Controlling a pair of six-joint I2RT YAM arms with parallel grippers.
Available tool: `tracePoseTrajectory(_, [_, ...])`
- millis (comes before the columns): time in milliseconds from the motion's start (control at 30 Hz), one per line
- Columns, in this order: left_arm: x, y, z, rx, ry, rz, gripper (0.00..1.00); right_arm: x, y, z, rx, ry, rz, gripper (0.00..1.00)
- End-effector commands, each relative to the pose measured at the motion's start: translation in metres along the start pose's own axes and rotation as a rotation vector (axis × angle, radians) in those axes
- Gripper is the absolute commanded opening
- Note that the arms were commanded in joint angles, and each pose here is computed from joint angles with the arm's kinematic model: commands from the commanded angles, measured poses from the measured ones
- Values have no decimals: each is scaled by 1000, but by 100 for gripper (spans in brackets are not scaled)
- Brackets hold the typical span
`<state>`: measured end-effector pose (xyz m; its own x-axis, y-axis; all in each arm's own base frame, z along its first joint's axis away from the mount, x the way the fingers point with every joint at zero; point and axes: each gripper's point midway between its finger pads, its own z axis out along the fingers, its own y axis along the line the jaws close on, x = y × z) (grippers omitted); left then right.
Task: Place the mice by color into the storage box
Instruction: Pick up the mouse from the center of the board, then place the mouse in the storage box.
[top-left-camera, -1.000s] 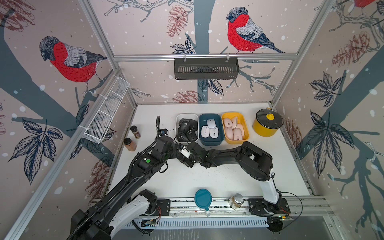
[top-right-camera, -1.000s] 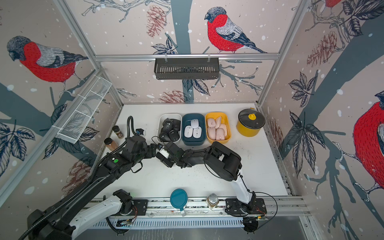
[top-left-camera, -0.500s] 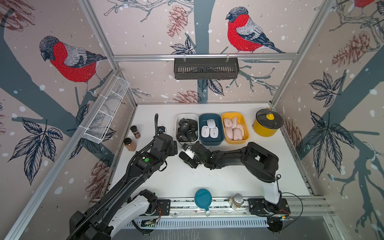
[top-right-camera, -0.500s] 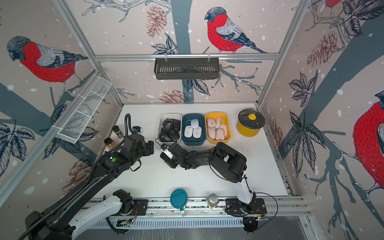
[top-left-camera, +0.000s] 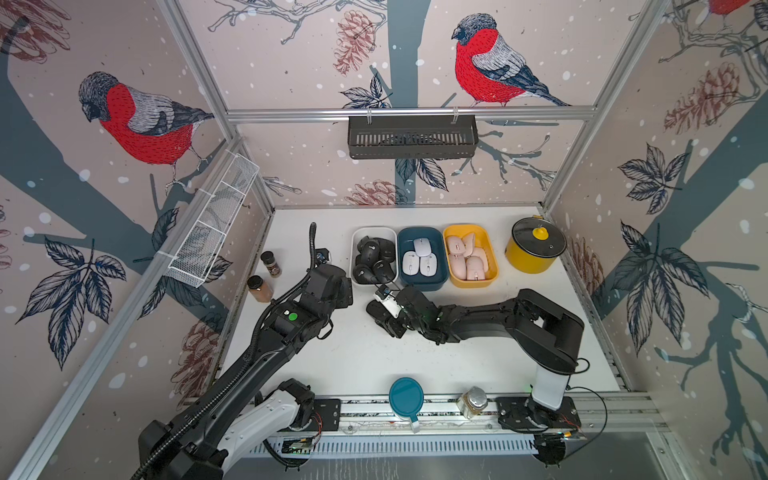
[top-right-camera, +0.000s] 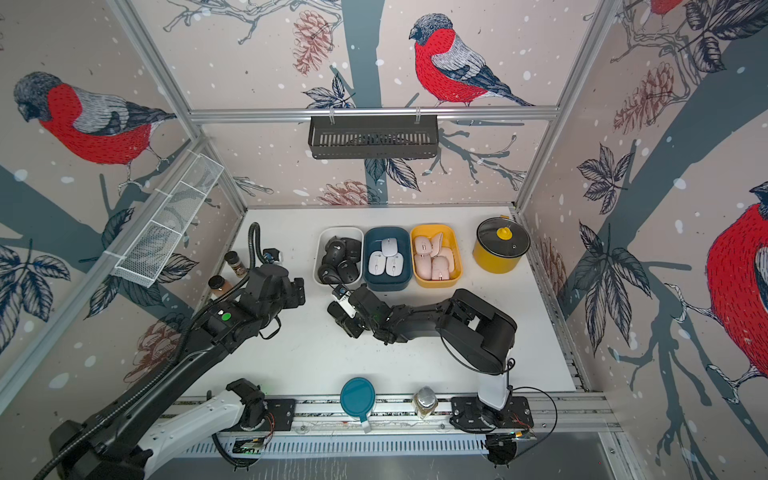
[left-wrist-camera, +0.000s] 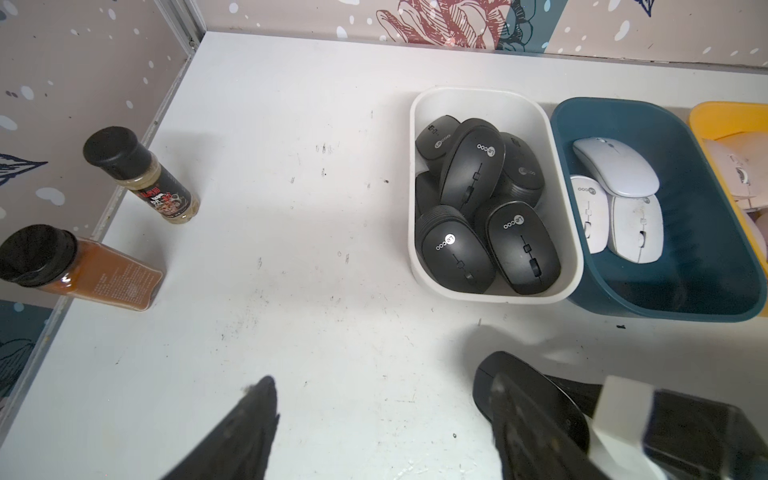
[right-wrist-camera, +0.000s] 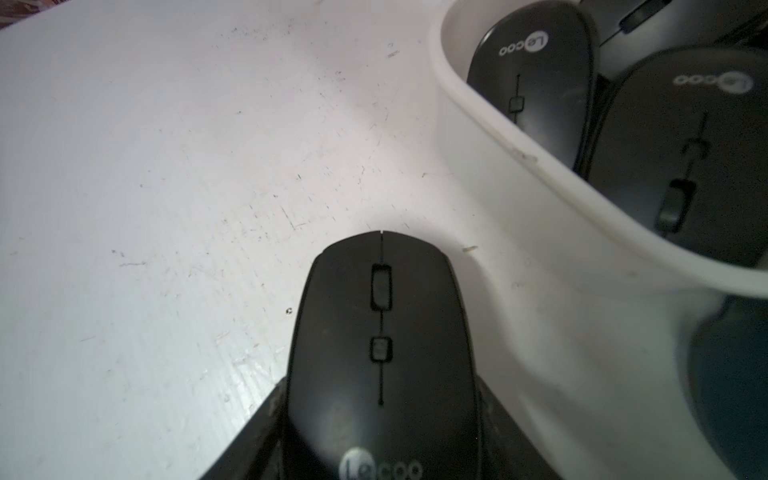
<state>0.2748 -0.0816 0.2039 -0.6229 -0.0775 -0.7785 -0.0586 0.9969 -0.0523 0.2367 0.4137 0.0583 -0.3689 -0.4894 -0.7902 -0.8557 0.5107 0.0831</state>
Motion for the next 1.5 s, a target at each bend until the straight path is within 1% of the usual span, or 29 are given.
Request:
tracePoseTrajectory(0, [-6,4,-2,-25,-21,-2,80,-20,1,-13,-2,-75,27,51])
tracePoseTrajectory(300, [-23,-2,-1,-10,-76,13,80,-52,-11,-54,-8,-163,73,51])
tracePoseTrajectory(467, [-35,-14,3,23,-102,41,80,-77,-32,-69,8,-208,102,51])
tracePoseTrajectory(633, [-55,-26,0,73,-167,76,80,-101,-55,-75,39,-234,134,51])
tracePoseTrajectory(733, [-60,-34,2,104,-181,104,81,-112,-70,-71,70,-237,153,51])
tracePoseTrajectory(933, [-56,-39,13,113,-181,146,81,-135,-92,-55,110,-239,183,52])
tracePoseTrajectory(1100, [-56,-34,15,102,-202,141,81,-147,-109,-32,147,-220,210,52])
tracePoseTrajectory(1300, [-58,-31,10,109,-230,121,81,-162,-129,-15,187,-232,230,51])
tracePoseTrajectory(1467, [-60,-29,6,111,-244,99,81,-163,-150,-4,230,-228,274,52])
